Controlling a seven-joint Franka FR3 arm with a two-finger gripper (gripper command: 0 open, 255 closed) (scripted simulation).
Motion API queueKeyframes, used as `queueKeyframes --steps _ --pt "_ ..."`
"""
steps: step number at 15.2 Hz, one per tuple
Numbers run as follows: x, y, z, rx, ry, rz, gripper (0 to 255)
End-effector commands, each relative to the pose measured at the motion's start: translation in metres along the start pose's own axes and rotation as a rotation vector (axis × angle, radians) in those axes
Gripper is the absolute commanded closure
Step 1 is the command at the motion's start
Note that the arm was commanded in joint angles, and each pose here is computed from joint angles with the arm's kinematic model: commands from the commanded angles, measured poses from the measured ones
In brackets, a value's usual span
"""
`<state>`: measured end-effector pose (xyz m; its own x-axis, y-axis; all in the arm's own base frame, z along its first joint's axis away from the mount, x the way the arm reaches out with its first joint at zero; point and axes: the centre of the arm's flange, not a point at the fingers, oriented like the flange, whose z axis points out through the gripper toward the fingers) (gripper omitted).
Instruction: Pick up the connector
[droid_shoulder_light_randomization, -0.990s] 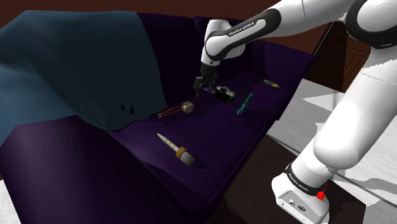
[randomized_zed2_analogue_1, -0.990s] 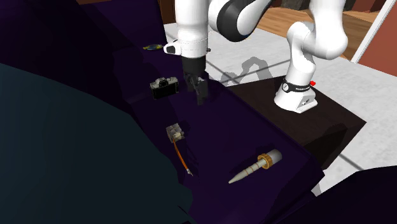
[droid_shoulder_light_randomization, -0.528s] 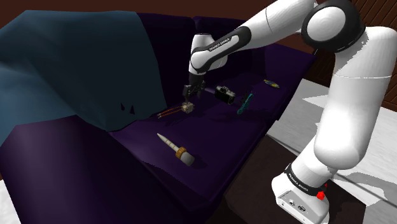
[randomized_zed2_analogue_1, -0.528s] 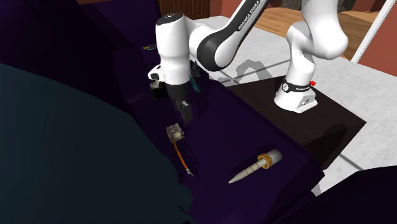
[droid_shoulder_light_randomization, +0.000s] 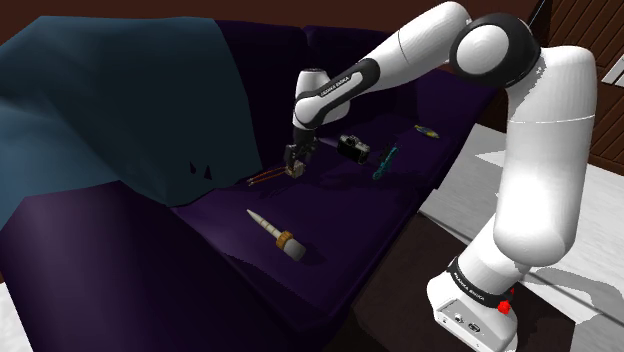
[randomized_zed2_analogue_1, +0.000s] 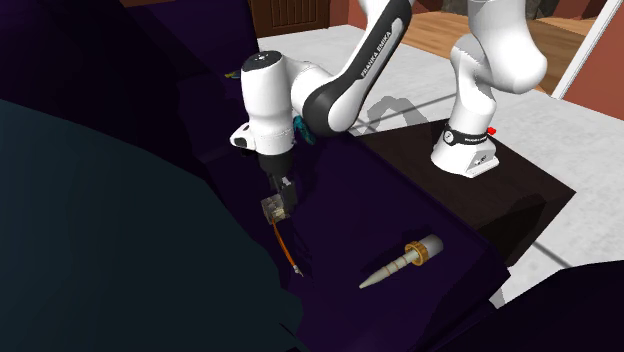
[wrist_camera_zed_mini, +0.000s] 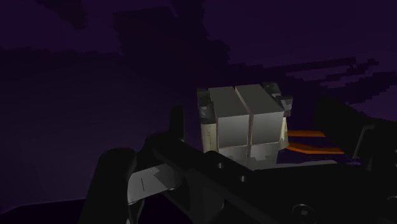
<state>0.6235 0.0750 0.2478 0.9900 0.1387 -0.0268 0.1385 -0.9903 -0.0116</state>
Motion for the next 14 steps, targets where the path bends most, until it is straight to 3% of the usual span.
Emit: queueKeyframes --steps 1,2,3,14 --pt "0.0 -0.001 0.007 0.0 0.001 0.0 0" --pt "0.0 -0.001 0.007 0.0 0.001 0.0 0" --pt "0.0 0.0 0.007 0.0 0.001 0.0 255" --pt "0.0 -0.001 -0.004 0.0 0.001 0.0 255"
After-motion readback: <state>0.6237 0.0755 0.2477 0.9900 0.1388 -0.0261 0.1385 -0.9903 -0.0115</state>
